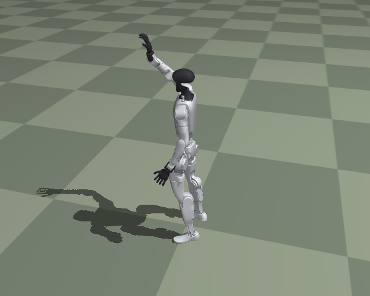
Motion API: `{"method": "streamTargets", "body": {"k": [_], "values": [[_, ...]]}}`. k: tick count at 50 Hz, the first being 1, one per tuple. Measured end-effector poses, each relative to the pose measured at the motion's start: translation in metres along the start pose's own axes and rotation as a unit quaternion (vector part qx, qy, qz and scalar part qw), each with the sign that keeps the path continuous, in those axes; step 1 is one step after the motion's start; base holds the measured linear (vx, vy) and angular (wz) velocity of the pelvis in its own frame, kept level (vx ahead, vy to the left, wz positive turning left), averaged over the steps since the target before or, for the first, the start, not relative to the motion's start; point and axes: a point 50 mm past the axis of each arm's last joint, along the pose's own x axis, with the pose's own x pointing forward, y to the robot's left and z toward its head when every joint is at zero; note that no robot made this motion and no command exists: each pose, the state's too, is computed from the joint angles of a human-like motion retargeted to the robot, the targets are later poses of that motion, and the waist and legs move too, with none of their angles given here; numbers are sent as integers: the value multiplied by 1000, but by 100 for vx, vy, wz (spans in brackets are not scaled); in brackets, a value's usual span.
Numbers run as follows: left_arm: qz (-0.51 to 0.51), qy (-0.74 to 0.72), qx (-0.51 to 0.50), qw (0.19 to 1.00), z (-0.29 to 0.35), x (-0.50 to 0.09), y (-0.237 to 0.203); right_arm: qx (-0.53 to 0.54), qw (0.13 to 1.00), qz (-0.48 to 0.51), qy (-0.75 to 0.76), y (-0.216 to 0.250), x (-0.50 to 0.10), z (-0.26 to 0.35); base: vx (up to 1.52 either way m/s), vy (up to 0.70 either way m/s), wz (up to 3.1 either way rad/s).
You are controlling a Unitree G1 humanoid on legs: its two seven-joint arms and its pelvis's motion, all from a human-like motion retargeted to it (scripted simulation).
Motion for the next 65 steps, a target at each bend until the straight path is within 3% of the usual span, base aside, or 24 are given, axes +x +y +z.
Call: {"method": "streamTargets", "body": {"k": [5, 10, 15, 20, 27, 31, 38, 45, 48, 57, 60, 65], "values": [[-32, -4, -11, 999, -1, -2, -13, 85, 980, 53, -170, 8, -6, 78, 0, 0, 0], [-39, -15, -26, 999, 2, -3, -17, 158, 940, 99, -287, -4, -41, 113, 0, 0, 0], [-25, -18, -45, 999, -1, -6, -13, 155, 919, 180, -314, -10, -80, 95, 0, 0, 0], [-14, -2, -38, 999, -16, -13, -9, 82, 933, 229, -265, -9, -96, 48, 0, 0, 0], [-25, 34, 21, 999, -40, -23, -5, -48, 976, 150, -149, -22, -76, -17, 0, 0, 0], [-29, 48, 44, 997, -45, -23, 1, -68, 988, 77, -114, -33, -57, -23, -1, 0, -14], [-7, 26, 38, 999, -27, -12, 15, 9, 979, -6, -202, -37, -32, 44, -1, -1, -14], [8, -42, 3, 999, 15, 3, 18, 47, 930, 4, -365, -35, -35, 124, 0, 0, 0], [12, -70, -11, 997, 33, 7, 17, 15, 936, 17, -351, -28, -33, 113, 1, 2, 15], [8, -82, -15, 997, 37, 5, 10, -126, 982, 55, -128, -26, -27, -8, 1, 2, 13], [4, -50, 1, 999, 18, 1, 8, -121, 986, 30, -113, -34, -26, -13, 1, 0, -15], [-24, 17, 37, 999, -18, -8, 4, -68, 982, -25, -173, -41, -17, 28, 0, -2, -39]]}}
